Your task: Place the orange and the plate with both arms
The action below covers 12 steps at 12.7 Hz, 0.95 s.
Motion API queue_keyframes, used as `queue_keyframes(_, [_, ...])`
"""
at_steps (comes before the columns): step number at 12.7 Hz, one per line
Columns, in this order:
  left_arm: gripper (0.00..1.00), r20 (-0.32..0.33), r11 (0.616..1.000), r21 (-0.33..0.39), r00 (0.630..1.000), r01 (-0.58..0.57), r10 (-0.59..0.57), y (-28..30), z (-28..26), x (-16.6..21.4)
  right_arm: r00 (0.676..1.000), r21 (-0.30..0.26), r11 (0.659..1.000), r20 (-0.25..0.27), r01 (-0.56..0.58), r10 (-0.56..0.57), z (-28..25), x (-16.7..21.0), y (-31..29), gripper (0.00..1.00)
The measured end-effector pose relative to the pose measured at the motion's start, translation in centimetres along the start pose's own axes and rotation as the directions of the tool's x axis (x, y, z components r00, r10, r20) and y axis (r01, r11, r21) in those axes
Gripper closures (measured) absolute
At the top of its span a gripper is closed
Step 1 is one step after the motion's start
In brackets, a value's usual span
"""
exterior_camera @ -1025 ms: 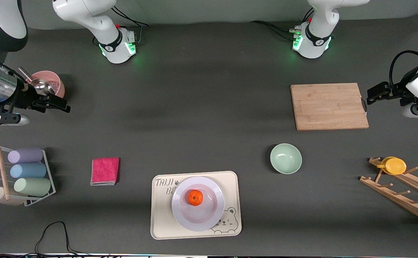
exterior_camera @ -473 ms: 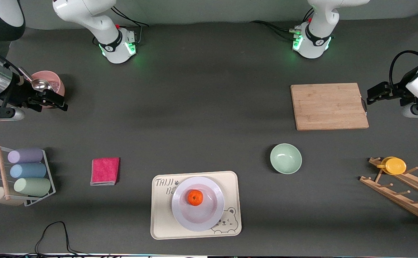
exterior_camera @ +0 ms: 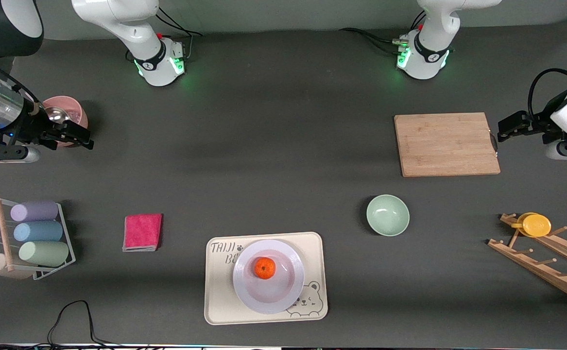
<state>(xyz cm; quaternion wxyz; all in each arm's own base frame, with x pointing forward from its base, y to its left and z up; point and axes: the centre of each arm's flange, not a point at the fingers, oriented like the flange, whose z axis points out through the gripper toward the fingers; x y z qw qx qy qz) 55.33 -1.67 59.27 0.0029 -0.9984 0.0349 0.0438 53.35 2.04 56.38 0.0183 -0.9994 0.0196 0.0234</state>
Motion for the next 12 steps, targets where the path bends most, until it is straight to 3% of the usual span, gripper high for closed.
queue_keyframes(4, [0.00, 0.000, 1.000, 0.000, 1.000, 0.000, 0.000, 0.0, 0.0, 0.0, 0.998, -0.005, 0.998, 0.004, 0.064, -0.064, 0.2, -0.2, -2.3, 0.00])
queue_keyframes(12, [0.00, 0.000, 1.000, 0.000, 1.000, 0.000, 0.000, 0.0, 0.0, 0.0, 0.999, 0.019, 0.999, 0.010, 0.050, -0.050, 0.4, 0.0, -1.5, 0.00])
